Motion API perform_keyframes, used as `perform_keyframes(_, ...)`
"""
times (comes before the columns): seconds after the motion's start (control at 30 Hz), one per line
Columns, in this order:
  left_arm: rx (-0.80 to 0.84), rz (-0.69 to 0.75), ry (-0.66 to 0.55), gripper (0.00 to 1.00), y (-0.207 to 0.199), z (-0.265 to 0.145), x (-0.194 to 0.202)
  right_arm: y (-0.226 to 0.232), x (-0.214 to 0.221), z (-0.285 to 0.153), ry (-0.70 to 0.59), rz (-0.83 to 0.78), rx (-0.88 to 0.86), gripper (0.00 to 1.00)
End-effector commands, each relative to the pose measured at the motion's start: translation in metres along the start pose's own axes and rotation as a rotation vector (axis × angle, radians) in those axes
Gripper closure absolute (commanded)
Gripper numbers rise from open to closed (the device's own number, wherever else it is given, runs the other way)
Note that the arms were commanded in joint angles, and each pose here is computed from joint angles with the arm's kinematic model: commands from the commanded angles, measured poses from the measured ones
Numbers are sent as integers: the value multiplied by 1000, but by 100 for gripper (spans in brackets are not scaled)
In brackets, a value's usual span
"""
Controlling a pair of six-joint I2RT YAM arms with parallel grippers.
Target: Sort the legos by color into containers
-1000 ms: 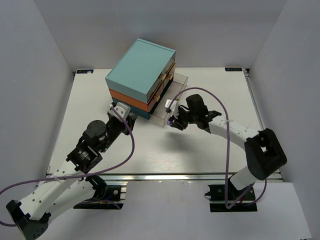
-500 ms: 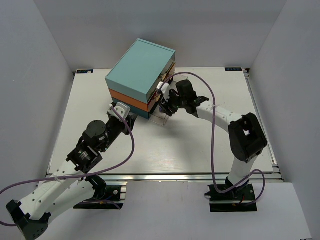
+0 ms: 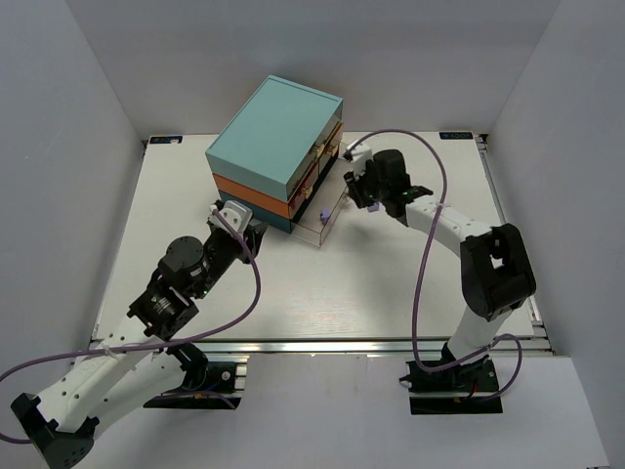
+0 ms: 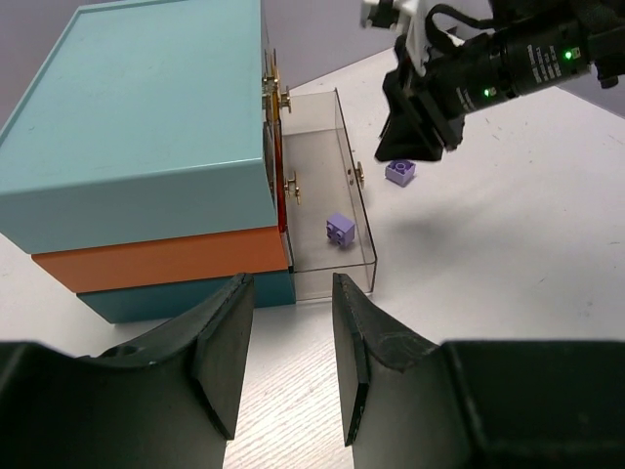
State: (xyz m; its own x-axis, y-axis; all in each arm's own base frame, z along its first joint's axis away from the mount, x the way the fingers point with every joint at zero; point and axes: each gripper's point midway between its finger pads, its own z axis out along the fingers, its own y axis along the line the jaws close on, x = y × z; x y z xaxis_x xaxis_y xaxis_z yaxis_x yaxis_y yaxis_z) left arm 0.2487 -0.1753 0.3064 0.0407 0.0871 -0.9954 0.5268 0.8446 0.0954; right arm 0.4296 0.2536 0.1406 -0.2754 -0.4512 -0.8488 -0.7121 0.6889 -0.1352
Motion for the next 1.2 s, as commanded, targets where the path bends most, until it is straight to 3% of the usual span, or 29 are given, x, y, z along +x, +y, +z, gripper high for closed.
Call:
perform_keyframes(0.0,22,-1,-29,52,-3,-3,-6,-54,4,-13,4,116,197,60)
perform_keyframes(0.03,21,-1,-28,52,-3,-3,-6,-55,12,-11,28,122,195,58)
perform_keyframes(0.17,21,0,-29,51,-3,-3,-6,-74,36,-7,93,132,247,28)
perform_keyframes(0.2,20,0,-32,52,-2,-3,-7,-77,38,-6,102,132,253,25)
perform_keyframes(0.53,18,1,-24,51,-2,-2,-4,-99,80,31,248,182,234,21)
perform_keyframes(0.73,18,1,-23,52,-2,-2,-4,-97,100,41,293,215,188,29)
perform_keyframes(1.0,11,4,-16,51,-1,-1,-2,-91,102,43,276,256,109,58)
perform_keyframes(1.17,9,5,-16,51,-1,-1,-2,-94,83,27,215,184,125,78)
